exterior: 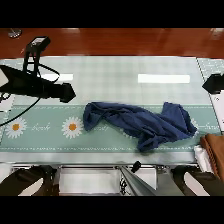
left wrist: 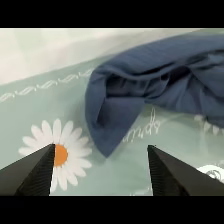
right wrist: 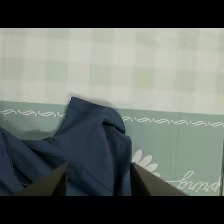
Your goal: Fold the shirts.
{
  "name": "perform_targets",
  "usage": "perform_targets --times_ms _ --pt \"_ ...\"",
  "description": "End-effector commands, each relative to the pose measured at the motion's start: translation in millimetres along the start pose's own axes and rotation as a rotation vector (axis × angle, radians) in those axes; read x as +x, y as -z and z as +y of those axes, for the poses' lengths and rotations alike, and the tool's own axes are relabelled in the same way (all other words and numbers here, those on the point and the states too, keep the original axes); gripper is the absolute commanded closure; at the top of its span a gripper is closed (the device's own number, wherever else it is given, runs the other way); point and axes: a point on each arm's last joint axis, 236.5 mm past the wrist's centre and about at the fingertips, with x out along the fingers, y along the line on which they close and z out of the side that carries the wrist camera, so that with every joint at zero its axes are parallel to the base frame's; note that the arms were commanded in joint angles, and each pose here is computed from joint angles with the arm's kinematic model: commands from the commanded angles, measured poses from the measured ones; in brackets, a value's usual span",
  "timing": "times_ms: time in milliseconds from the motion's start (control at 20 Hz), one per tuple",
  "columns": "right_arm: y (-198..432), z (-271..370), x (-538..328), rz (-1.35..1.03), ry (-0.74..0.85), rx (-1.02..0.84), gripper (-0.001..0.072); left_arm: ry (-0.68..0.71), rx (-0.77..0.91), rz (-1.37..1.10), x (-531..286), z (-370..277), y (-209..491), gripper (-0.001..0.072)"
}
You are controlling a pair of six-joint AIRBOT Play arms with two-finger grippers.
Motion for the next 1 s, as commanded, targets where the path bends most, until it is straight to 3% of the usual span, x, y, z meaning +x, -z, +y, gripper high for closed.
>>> perform_targets --times_ms 0,250,950 --pt "13.8 7.6 32.2 0.139 -0.069 0.031 0.0233 -0.075 0.008 -0.016 15.6 19.4 -7.8 0.0007" --pt "24.1 22.6 57.5 0.248 -0.143 0.045 0.0233 -0.192 -0.026 0.129 43.2 49.2 12.8 0.0007" --pt "23.6 22.1 57.7 0.245 -0.141 0.045 0.0234 -0.194 -0.027 0.146 50.6 50.3 13.8 0.0007"
